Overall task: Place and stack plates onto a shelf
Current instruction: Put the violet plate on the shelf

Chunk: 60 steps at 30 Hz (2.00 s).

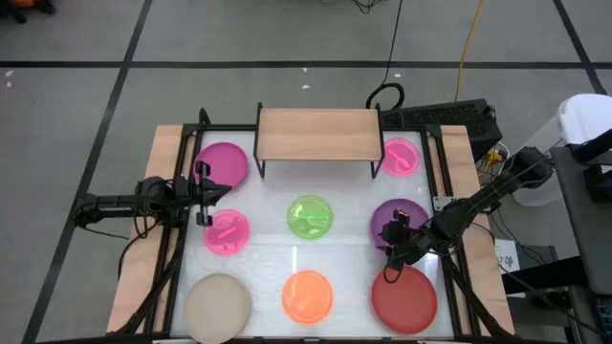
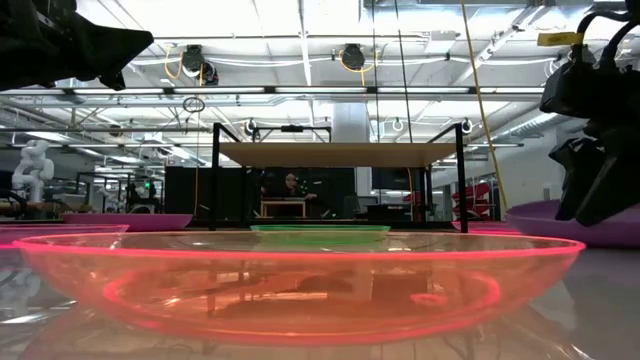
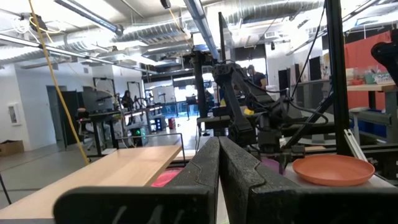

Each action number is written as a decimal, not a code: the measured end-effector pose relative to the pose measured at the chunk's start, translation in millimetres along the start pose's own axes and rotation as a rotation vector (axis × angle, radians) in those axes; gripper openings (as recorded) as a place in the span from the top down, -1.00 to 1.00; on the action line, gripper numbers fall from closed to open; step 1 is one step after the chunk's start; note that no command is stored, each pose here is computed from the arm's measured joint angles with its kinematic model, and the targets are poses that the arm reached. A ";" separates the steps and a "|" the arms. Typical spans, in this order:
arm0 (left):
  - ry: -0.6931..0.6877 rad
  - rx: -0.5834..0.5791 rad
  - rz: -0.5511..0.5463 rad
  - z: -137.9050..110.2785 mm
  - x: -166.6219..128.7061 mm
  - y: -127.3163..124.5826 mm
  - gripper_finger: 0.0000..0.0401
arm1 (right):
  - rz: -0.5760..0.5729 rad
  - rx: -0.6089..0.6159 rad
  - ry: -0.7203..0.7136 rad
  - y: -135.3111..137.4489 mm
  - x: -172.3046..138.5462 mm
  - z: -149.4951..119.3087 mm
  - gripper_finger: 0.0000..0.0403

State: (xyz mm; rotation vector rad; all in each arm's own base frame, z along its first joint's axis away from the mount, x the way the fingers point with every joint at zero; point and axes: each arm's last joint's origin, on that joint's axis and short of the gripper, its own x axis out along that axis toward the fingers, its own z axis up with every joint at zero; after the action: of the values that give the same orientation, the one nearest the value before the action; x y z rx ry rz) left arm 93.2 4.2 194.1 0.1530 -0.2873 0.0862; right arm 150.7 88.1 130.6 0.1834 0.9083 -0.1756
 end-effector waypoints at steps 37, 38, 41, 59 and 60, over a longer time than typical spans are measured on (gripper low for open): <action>0.000 0.000 0.000 0.0 0.0 0.0 0.93 | 0.062 -0.041 0.005 11.1 -7.1 14.1 0.96; 0.000 0.000 0.000 0.0 0.0 0.0 0.93 | 0.075 -0.057 -0.011 14.4 -9.6 19.4 0.97; -0.001 0.000 0.000 0.1 0.0 0.0 0.93 | 0.115 -0.109 -0.064 25.6 -19.6 37.8 0.99; 0.000 0.000 0.000 0.0 0.0 0.0 0.93 | -0.185 -0.495 -0.474 8.4 -58.8 157.2 1.00; 0.000 0.000 0.000 -0.1 0.0 0.0 0.93 | -0.208 -0.484 -0.465 -0.4 -56.4 161.3 1.00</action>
State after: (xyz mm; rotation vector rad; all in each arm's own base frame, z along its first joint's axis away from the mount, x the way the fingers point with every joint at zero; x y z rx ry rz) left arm 93.3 4.2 194.0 0.1530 -0.2871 0.0859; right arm 240.0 54.5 272.4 -0.3908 0.4820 -0.1763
